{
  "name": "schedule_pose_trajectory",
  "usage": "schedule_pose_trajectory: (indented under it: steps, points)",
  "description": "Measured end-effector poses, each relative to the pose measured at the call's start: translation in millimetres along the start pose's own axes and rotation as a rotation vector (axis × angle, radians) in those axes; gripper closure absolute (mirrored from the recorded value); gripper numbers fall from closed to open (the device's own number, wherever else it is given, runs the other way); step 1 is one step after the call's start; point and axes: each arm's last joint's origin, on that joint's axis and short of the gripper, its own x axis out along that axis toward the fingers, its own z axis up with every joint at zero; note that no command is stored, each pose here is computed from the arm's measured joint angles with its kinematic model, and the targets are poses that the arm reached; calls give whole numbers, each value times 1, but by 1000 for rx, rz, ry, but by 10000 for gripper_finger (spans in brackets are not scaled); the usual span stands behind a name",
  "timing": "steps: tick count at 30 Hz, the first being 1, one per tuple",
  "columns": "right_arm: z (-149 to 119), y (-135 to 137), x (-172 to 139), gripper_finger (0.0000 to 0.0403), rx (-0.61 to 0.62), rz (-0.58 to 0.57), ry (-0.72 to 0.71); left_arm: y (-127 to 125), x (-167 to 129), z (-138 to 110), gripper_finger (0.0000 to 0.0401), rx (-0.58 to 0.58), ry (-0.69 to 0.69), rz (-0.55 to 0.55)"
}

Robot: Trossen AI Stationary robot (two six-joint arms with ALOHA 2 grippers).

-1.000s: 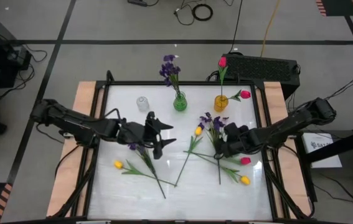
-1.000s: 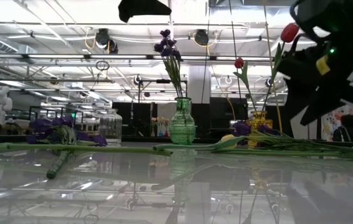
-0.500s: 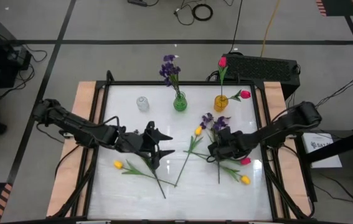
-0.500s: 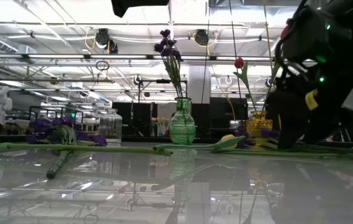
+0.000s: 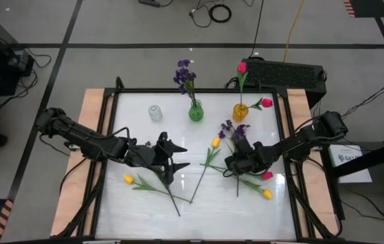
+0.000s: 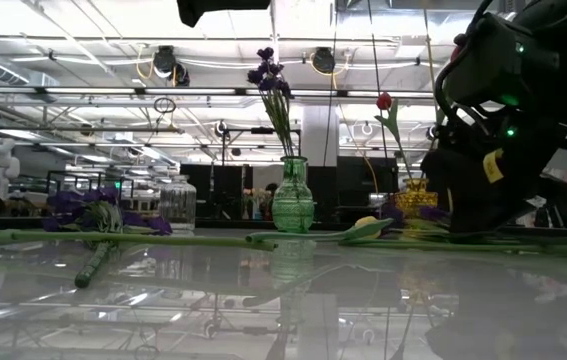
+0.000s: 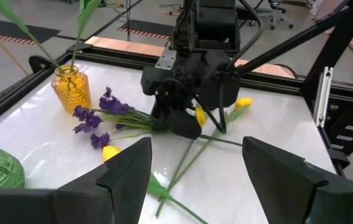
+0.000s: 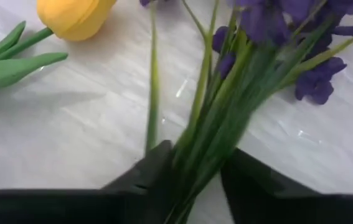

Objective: Sort flowers into vase by color
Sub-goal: Put the right purple flowers into the green vase

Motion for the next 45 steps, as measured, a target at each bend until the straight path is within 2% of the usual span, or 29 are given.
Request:
schedule_pose_trajectory:
  steps: [4,6,11,15,20,27,33,37,41,43,45]
  points:
    - [-1,0,-1,368,-9,3,-8,0,0,0,146,2,3,1]
    - [-2,1,-2,391,-21,7,-19,0,0,-1,146,3,6,3]
    - [-3,7,-11,388,-51,49,-18,1,0,-1,146,6,9,19]
    - [3,14,-34,398,-63,135,-94,1,0,-1,146,-31,2,20]
    - [18,20,-84,399,-73,291,-282,-3,-1,5,146,-64,-57,-3]
    - [49,13,-160,399,-112,509,-614,-10,-4,18,146,-63,-204,-36]
    - [78,13,-207,398,-101,670,-864,-18,26,13,145,-65,-307,-39]
    - [85,22,-219,397,-160,817,-969,-15,51,12,129,-114,-424,-92]
    - [81,36,-216,397,-215,952,-982,-12,72,6,87,-116,-487,-241]
    - [78,43,-213,397,-234,979,-981,-12,82,-2,62,-105,-494,-301]
    - [74,49,-209,397,-255,978,-973,-12,93,-11,40,-103,-503,-311]
